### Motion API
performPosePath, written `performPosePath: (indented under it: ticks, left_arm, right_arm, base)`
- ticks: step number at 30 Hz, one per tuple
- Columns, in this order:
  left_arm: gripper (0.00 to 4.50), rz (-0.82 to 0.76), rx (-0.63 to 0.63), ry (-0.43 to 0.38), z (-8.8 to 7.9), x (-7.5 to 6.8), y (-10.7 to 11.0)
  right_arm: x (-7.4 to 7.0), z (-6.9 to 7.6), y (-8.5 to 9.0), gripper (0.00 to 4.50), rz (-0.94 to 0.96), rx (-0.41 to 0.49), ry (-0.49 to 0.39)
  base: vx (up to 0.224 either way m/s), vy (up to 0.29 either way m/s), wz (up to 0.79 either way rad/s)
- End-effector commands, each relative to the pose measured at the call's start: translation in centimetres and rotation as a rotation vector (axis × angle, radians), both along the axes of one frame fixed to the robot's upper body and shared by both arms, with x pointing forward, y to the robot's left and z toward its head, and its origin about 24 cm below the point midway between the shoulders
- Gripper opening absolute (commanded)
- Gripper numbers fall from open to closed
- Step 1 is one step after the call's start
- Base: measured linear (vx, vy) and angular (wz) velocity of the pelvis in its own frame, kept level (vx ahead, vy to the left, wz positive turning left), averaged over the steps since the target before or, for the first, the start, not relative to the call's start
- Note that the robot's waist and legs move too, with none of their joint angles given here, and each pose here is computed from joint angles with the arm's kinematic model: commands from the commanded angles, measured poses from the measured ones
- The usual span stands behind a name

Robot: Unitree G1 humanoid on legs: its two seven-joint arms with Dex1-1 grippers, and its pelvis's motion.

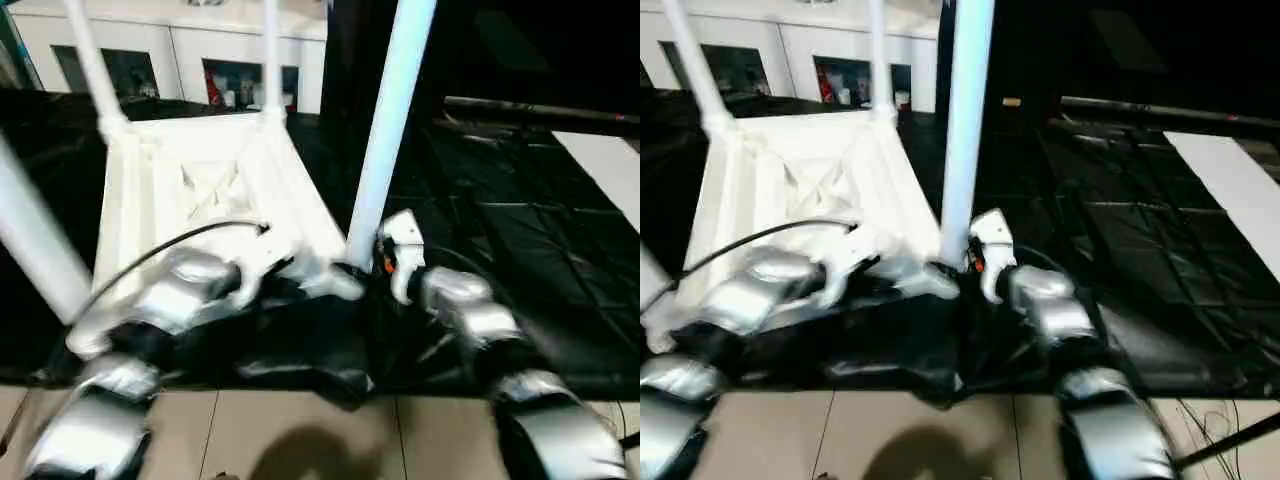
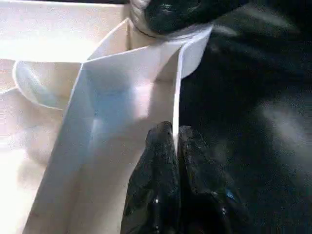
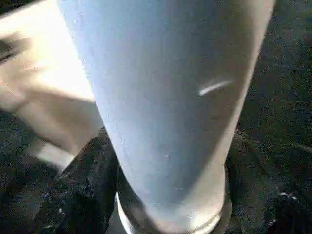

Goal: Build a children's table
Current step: Rotate leg to tighten

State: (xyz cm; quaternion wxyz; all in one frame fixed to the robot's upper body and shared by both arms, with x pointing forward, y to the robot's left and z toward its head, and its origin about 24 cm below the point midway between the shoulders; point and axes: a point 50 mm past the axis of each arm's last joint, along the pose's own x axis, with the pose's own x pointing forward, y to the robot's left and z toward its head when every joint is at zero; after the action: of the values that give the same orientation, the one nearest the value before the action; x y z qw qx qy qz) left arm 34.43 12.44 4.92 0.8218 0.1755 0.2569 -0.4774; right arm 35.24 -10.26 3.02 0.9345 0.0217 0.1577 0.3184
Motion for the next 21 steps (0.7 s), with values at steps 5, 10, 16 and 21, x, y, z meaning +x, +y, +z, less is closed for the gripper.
performPosePath:
  ticks: [5, 10, 16, 21]
  left_arm:
    - [0.0, 0.325, 0.002, -0.024, -1.2, 1.4, -0.8]
    - [0.0, 0.298, 0.031, -0.04, -1.2, 1.5, -1.6]
    - [0.0, 0.205, 0.042, -0.039, -1.1, 1.2, -1.2]
    - [0.0, 0.092, -0.009, 0.012, -1.2, 0.3, -0.9]
  right_arm:
    - [0.6, -1.4, 0.3, 2.67, -0.345, -0.035, 0.117]
    - [1.0, -0.1, 2.7, 2.67, -0.257, 0.008, 0.056]
    - [1.2, 1.5, 2.8, 3.43, -0.128, 0.078, -0.057]
    - [1.2, 2.0, 1.2, 3.86, -0.015, 0.08, -0.084]
  base:
    - [0.0, 0.0, 0.0]
    - [0.0, 0.0, 0.0]
    - [0.0, 0.0, 0.0]
    - [0.0, 0.0, 0.0]
